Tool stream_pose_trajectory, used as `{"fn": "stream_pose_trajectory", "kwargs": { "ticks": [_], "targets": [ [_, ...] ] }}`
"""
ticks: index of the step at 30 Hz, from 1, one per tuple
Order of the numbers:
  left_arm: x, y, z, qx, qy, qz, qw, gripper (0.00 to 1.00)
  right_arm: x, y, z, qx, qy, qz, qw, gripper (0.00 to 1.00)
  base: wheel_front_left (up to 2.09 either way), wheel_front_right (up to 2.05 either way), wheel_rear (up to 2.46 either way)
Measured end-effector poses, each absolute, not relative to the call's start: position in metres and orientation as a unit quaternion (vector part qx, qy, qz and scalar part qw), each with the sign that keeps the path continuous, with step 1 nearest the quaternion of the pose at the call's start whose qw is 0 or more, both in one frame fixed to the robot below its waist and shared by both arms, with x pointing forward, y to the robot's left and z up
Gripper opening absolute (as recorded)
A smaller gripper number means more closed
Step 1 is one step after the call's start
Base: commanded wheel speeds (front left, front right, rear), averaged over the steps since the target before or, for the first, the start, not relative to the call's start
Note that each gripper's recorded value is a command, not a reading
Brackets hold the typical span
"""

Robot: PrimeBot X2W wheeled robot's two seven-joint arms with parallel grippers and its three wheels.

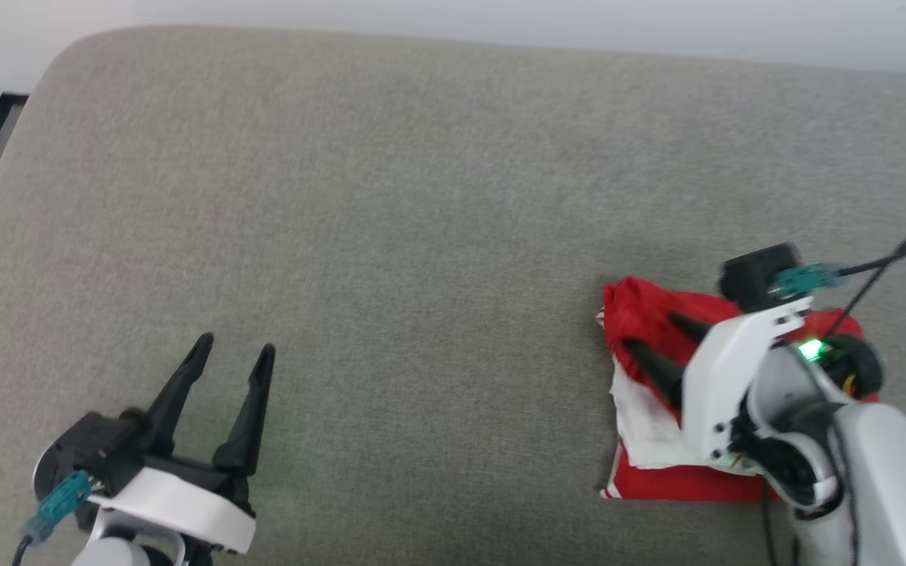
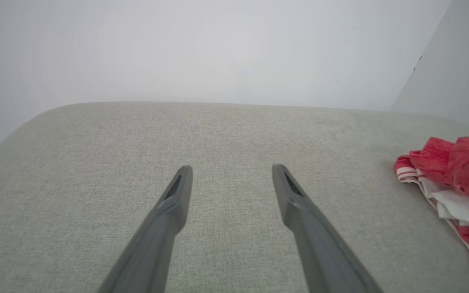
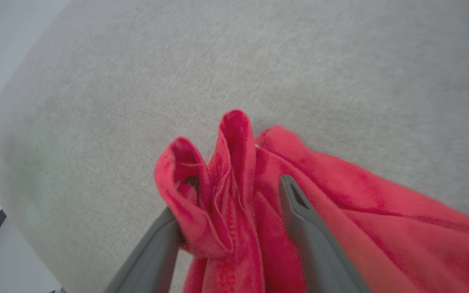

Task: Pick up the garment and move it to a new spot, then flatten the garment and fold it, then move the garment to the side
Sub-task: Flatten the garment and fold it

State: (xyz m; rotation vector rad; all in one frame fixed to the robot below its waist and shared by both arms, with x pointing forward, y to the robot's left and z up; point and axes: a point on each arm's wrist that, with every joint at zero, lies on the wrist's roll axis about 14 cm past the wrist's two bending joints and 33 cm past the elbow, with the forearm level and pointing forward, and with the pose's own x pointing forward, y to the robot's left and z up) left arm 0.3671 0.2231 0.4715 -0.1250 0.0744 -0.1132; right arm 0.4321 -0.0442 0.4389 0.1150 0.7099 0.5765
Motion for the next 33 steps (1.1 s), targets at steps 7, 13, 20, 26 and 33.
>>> {"fn": "stream_pose_trajectory", "kwargs": {
  "ticks": [7,13,20,26,33],
  "targets": [
    [0.359,0.215,0.473,-0.059,0.035,-0.071,0.995,1.00,0.446,-0.093,0.476,0.057,0.265,0.223,0.936,1.00,0.00,0.00,0.00],
    [0.353,0.208,0.480,-0.058,0.026,-0.084,0.994,1.00,0.446,-0.146,0.494,0.071,0.201,0.161,0.964,1.00,0.00,0.00,0.00],
    [0.349,0.211,0.489,-0.060,0.008,-0.078,0.995,1.00,0.430,-0.195,0.518,0.060,0.079,0.110,0.989,1.00,0.00,0.00,0.00],
    [0.343,0.216,0.492,-0.081,-0.001,-0.059,0.995,1.00,0.409,-0.215,0.519,0.053,0.024,0.082,0.995,1.00,0.00,0.00,0.00],
    [0.326,0.222,0.487,-0.089,0.003,-0.043,0.995,1.00,0.382,-0.230,0.503,0.054,0.004,0.051,0.997,1.00,0.00,0.00,0.00]
  ]
}}
